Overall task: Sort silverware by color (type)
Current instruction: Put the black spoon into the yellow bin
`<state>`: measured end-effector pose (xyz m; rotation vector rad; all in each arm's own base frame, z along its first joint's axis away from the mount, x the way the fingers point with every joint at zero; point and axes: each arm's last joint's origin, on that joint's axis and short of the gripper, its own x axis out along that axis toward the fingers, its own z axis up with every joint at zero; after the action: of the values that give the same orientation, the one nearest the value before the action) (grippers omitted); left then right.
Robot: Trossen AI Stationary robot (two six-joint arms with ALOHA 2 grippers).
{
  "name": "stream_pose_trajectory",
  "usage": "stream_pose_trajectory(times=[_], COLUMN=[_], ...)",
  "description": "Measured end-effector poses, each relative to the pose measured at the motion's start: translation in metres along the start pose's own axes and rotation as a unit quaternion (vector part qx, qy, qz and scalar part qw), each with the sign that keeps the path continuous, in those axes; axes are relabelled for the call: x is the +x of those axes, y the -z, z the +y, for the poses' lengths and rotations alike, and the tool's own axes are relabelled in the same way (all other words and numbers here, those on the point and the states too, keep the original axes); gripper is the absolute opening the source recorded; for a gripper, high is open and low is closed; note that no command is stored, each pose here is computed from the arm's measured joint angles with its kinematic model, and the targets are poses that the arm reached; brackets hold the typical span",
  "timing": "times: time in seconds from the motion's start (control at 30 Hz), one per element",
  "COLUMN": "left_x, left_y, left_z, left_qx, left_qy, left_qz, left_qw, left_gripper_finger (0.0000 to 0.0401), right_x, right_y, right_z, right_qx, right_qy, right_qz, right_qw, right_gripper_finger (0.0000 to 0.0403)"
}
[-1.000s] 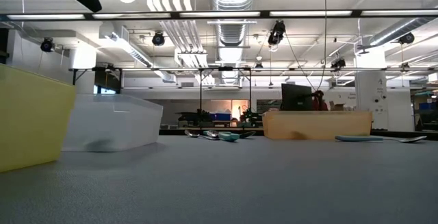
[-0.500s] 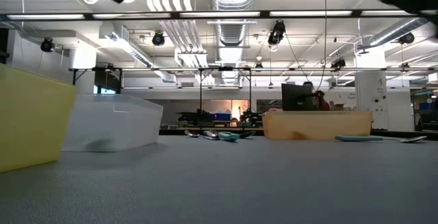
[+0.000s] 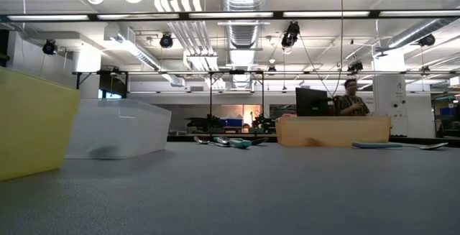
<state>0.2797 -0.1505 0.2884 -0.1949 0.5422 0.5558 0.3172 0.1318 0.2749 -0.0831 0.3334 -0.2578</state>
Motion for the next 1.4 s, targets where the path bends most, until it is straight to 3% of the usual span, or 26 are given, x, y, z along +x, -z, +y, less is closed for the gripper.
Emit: stream_pose_trajectory(times=[0.13,0.4,0.87,1.0,1.2,1.4], left_x=[-0.001,0.000,0.011,0.012,0.015,0.015], left_y=[-0.014,-0.023,-0.043,-0.044,-0.046,-0.047], left_z=[-0.013,-0.013,-0.011,-0.010,-0.009,-0.009], left_qx=[0.014,-0.010,-0.039,-0.040,-0.046,-0.051], left_qy=[0.054,0.021,0.028,0.027,0.026,0.029], left_qz=[-0.045,-0.092,-0.130,-0.130,-0.131,-0.133], left_qw=[0.997,0.995,0.990,0.990,0.990,0.989], left_gripper_finger=[0.0160,0.0160,0.0156,0.0121,0.0017,0.0005], right_x=[0.018,0.019,0.019,0.019,0.019,0.019], right_y=[0.000,-0.002,-0.008,-0.009,-0.009,-0.009], right_z=[-0.008,-0.007,-0.006,-0.006,-0.007,-0.007], right_qx=[0.007,0.000,-0.040,-0.047,-0.053,-0.055], right_qy=[0.019,0.014,0.016,0.017,0.021,0.021], right_qz=[-0.019,-0.025,-0.056,-0.056,-0.055,-0.055], right_qw=[1.000,1.000,0.998,0.997,0.997,0.997], right_gripper_finger=[0.0009,0.0009,0.0009,0.0009,0.0009,0.0009])
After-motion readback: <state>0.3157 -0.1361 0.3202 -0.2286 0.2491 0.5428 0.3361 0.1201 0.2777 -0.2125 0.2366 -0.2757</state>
